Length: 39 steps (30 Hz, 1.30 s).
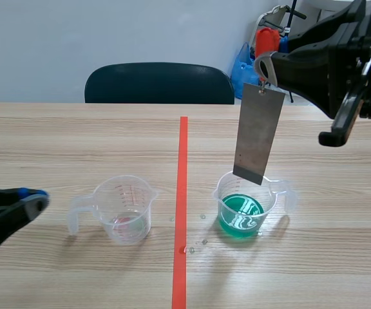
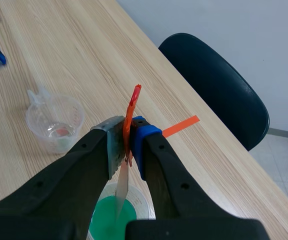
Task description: Do the redox reaction experiment
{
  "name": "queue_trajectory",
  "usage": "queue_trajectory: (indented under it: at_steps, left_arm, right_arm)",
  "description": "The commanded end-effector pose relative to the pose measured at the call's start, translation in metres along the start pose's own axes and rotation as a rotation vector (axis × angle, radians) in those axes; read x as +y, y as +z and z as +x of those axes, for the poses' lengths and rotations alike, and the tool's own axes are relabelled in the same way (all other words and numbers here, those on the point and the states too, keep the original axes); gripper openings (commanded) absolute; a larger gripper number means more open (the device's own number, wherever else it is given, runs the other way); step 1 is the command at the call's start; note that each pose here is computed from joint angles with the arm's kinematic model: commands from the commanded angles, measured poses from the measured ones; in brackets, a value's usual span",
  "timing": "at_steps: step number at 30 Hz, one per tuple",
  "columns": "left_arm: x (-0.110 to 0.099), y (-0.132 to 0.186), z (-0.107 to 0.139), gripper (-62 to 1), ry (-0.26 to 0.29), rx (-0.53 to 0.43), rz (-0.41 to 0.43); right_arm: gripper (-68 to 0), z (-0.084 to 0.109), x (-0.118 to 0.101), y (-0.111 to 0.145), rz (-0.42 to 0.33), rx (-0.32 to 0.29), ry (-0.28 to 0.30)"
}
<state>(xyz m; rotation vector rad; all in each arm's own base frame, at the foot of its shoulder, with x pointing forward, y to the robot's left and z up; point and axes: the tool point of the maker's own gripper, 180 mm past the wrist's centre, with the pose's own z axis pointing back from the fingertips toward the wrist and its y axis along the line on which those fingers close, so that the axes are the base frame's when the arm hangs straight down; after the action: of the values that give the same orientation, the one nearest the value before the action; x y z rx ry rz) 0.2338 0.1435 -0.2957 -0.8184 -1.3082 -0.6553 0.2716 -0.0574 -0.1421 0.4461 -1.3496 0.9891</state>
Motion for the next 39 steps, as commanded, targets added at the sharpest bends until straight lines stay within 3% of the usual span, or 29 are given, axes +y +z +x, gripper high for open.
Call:
queue_trajectory:
  at_steps: [1, 6, 11, 21, 29, 39]
  left_arm:
    - [0.0, -0.02, 0.011, -56.6, 0.027, -0.06, -0.001]
    - [-0.008, -0.076, 0.017, -56.9, 0.072, -0.08, -0.062]
    - [-0.018, -0.122, 0.024, -58.2, 0.027, -0.073, -0.1]
    - [-0.062, -0.191, 0.037, -58.2, 0.014, -0.059, -0.241]
    - [-0.072, -0.207, 0.044, -58.2, 0.011, -0.079, -0.251]
    - [-0.068, -0.207, 0.042, -58.2, 0.003, -0.071, -0.23]
  right_arm:
    - [-66.7, 0.011, -0.003, 0.002, -0.007, -0.031, 0.017]
    - [-66.7, 0.011, -0.003, 0.002, -0.007, -0.032, 0.017]
    - [-66.7, 0.011, -0.003, 0.002, -0.007, -0.032, 0.017]
    - [-66.7, 0.011, -0.003, 0.002, -0.007, -0.032, 0.017]
    - [-66.7, 0.011, -0.003, 0.002, -0.007, -0.032, 0.017]
    - [-66.7, 0.011, -0.003, 0.002, -0.007, -0.032, 0.017]
